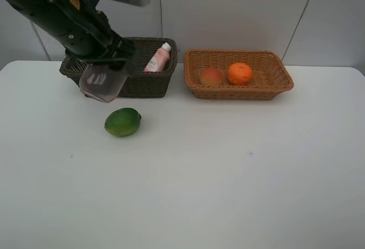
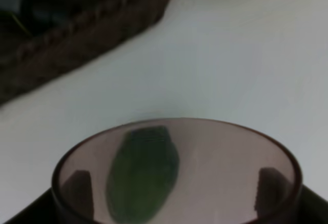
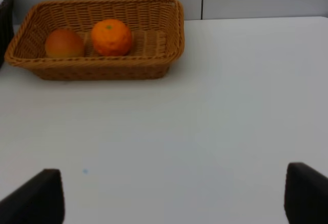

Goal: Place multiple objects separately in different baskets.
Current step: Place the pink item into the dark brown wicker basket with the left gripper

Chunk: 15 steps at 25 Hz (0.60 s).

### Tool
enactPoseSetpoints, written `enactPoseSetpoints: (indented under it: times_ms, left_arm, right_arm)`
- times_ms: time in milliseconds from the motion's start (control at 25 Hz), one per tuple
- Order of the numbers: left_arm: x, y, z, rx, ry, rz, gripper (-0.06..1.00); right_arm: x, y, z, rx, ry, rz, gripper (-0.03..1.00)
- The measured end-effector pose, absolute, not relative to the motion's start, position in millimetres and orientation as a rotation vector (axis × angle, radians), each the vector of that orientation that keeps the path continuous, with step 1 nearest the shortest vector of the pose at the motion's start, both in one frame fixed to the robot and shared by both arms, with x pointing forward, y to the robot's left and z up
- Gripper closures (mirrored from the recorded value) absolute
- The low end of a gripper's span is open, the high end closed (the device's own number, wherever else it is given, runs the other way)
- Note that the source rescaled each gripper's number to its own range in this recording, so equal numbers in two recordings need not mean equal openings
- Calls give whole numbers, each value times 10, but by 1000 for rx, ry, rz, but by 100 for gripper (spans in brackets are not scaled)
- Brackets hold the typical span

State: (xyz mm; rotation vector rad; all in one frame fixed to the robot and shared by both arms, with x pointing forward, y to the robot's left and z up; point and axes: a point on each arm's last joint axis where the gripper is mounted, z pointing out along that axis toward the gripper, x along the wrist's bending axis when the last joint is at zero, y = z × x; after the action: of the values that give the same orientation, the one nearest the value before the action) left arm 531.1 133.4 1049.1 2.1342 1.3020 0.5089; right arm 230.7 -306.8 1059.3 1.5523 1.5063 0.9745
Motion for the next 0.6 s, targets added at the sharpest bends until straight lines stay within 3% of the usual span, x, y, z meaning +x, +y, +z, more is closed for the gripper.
enactPoseSetpoints:
  times_ms: [280,600]
  left_arm:
    - [5744,1266,10781,1969,1161,689,21]
    - [6256,1354,10460,1855,1071,805,21]
  right_arm:
    - [2307,-3068,10593,1552,1506,975,18]
    - [2307,-3068,10593,1552,1506,975,18]
